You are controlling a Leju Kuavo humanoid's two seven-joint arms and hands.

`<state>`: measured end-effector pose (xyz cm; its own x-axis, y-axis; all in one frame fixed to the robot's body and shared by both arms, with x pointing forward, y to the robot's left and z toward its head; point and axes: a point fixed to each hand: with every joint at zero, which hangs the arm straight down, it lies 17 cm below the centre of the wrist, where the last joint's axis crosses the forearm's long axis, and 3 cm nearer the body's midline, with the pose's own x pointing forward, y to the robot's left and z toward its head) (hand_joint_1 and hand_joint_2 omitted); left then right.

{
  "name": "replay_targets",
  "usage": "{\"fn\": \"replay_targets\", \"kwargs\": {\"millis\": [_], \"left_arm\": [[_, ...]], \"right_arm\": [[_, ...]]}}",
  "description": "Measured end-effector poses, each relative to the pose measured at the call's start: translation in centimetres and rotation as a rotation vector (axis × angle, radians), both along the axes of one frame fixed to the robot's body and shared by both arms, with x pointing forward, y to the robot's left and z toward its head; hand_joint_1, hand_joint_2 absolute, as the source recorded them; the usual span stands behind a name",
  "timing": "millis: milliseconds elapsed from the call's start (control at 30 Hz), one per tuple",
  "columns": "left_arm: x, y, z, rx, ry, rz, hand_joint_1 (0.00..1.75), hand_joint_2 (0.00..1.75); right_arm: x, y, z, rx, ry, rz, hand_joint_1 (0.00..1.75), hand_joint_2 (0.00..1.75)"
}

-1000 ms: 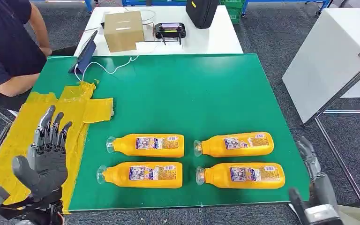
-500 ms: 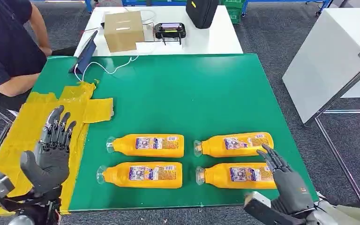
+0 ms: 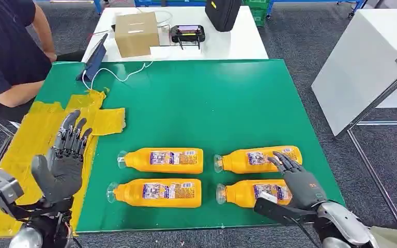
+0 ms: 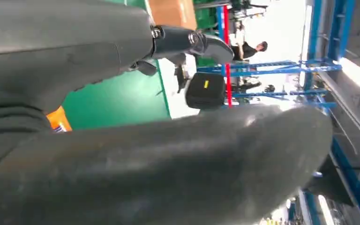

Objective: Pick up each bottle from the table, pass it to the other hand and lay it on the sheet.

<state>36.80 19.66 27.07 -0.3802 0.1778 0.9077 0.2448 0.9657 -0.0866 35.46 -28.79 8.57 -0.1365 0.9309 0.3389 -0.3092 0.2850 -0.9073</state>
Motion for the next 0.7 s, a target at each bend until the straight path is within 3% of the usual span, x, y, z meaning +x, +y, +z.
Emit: {"fn": "replay_targets", "kwargs": {"millis": [700], "left_arm": [[0.7, -0.7, 0.6, -0.032, 0.004, -0.005, 0.0, 0.0]], "right_arm": [[-3.2, -2.6, -7.4, -0.134, 0.184, 0.048, 0.0, 1.75]]}}
